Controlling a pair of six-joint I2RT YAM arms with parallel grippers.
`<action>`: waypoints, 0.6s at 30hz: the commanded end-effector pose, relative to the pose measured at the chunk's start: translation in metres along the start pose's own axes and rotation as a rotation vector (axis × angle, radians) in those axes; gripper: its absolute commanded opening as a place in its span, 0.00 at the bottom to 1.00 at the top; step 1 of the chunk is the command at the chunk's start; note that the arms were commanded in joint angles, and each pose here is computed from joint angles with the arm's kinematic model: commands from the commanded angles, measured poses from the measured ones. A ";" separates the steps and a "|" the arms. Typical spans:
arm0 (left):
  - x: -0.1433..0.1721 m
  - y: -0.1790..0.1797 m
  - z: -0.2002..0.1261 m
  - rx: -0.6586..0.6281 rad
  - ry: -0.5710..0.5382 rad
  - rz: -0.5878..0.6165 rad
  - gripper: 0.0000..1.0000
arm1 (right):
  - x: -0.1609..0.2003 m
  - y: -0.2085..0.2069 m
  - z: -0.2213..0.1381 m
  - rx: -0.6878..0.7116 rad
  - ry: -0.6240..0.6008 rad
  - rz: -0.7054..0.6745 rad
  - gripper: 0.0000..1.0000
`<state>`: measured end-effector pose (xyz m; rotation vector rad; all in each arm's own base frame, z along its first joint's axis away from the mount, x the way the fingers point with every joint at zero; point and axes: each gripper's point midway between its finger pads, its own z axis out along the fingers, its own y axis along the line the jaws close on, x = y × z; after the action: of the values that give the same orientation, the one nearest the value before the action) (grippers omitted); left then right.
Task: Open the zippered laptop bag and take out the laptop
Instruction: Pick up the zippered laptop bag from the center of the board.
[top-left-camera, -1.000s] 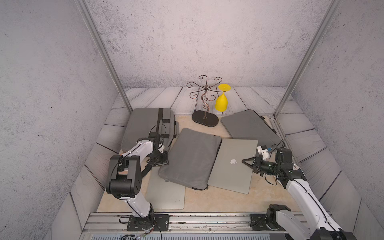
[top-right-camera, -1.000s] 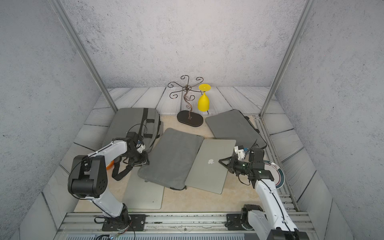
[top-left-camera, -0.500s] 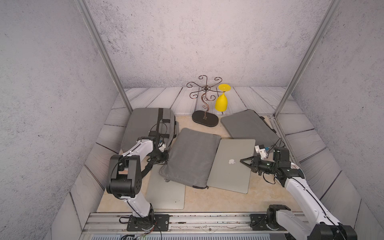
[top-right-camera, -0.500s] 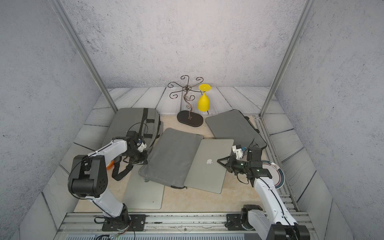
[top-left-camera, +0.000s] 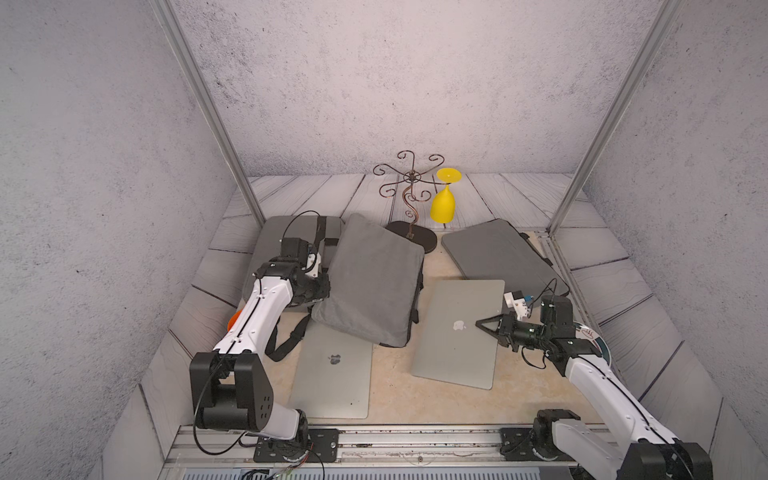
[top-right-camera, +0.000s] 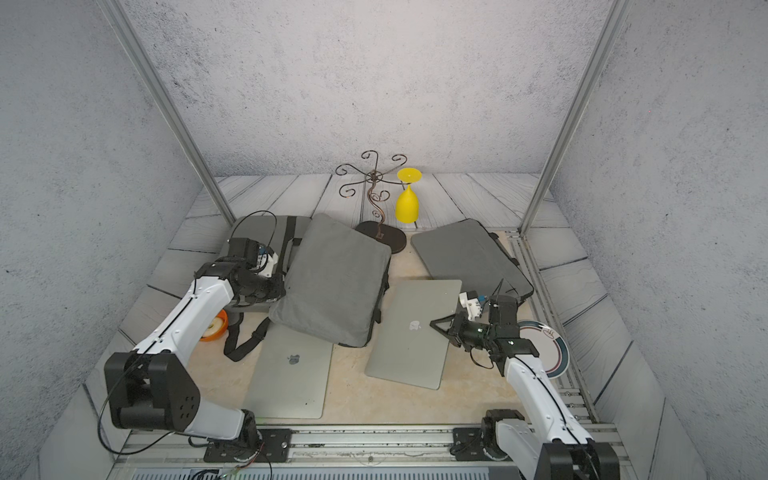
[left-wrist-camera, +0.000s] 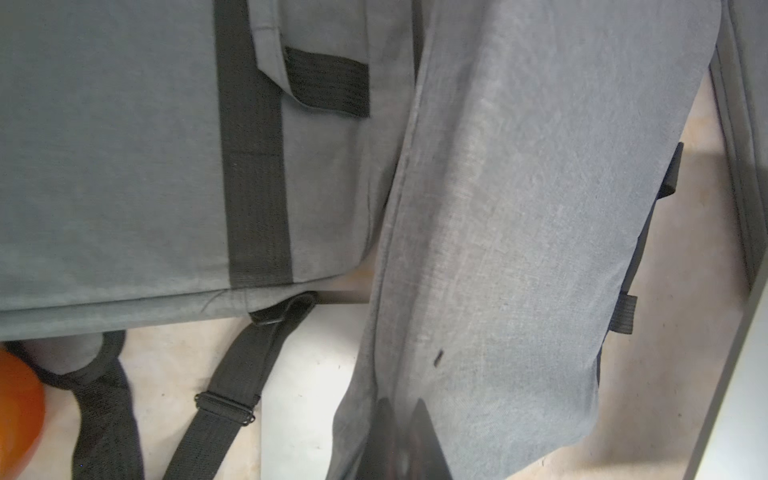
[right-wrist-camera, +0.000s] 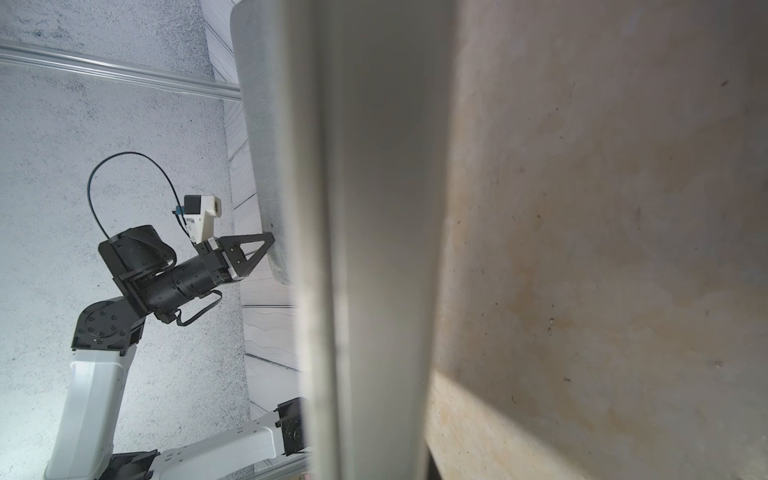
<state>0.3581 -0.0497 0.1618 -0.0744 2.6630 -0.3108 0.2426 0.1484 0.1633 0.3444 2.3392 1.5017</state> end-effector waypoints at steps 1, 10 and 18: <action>-0.030 0.018 -0.009 -0.062 -0.089 -0.040 0.00 | -0.005 0.039 -0.004 -0.123 0.015 -0.117 0.01; -0.059 0.069 -0.015 -0.150 -0.091 -0.067 0.00 | -0.003 0.042 0.005 -0.139 0.035 -0.126 0.01; -0.069 0.124 -0.020 -0.253 -0.057 -0.107 0.00 | 0.000 0.048 0.033 -0.163 0.090 -0.166 0.01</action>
<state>0.4082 0.0622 0.1758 -0.3177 2.6274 -0.0822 0.2475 0.1804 0.1576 0.2338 2.3673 1.5734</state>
